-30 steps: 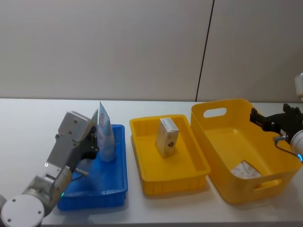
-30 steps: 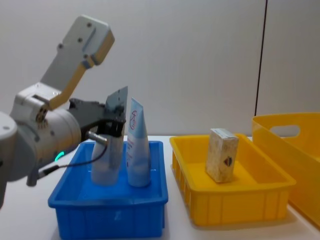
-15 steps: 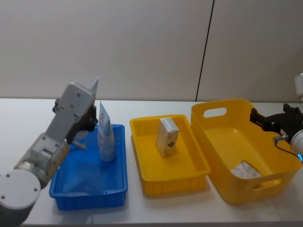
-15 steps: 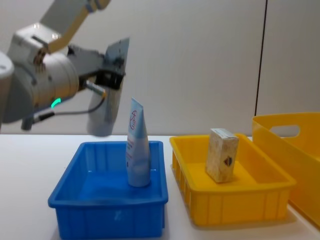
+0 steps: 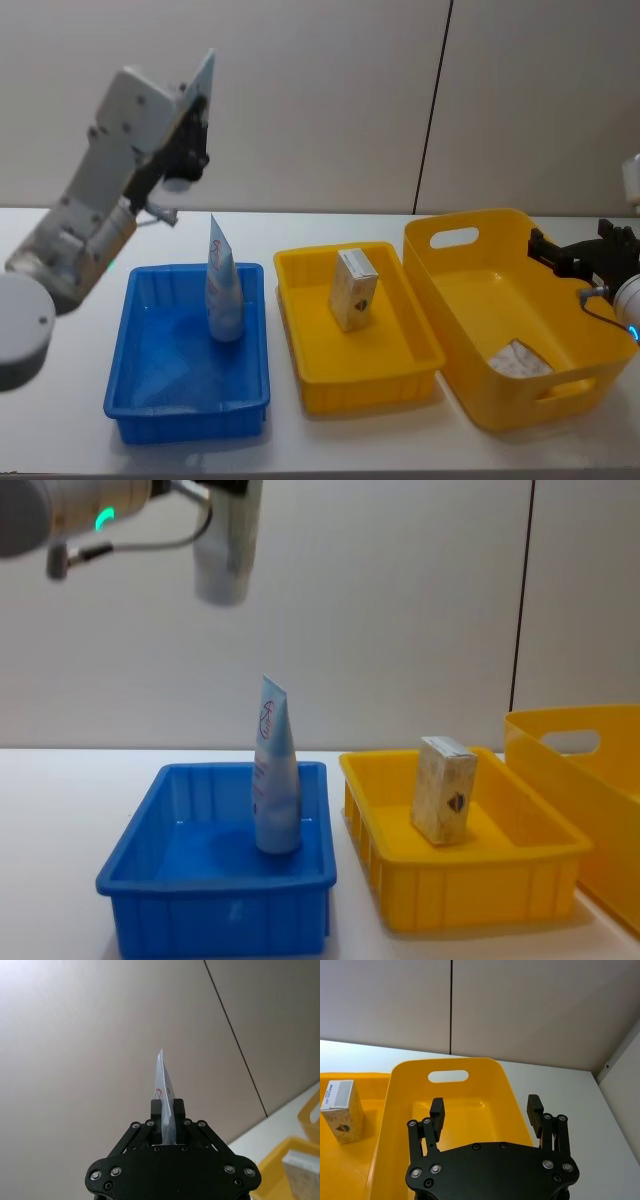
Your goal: Bimanual collaborative sorting of washing and personal care products
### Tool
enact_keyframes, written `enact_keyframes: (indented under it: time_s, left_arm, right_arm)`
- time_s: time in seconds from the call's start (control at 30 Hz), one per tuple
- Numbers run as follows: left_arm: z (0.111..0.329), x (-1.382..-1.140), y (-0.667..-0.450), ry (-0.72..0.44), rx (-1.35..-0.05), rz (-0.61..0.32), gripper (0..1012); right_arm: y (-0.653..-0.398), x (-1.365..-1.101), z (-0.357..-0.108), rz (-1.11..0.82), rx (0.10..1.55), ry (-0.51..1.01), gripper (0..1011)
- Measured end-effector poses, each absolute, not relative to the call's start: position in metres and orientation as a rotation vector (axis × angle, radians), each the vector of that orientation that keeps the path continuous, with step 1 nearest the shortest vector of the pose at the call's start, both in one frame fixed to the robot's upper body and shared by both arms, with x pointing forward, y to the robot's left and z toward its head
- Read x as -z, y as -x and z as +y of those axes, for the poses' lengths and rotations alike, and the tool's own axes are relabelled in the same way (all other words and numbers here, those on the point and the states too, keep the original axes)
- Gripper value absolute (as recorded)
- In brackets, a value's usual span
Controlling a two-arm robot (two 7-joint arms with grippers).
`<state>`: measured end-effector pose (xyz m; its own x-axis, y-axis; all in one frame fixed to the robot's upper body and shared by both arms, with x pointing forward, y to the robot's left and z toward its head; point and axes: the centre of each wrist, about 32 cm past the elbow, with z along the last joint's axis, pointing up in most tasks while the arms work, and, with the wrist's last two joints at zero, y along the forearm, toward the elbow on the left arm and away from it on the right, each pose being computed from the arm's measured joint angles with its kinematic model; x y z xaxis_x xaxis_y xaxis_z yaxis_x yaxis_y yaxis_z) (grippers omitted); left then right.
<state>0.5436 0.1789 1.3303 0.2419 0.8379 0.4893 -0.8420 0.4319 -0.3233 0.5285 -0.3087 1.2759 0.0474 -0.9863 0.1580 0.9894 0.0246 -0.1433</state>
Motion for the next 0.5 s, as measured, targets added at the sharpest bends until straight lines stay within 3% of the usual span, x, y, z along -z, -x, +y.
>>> enact_keyframes:
  time_s: [0.5]
  left_arm:
    - [0.187,-1.38,-0.57,0.187,-0.995,-0.7,123]
  right_arm:
    - [-0.533,-1.277,-0.306,-0.066,1.456,0.226,1001]
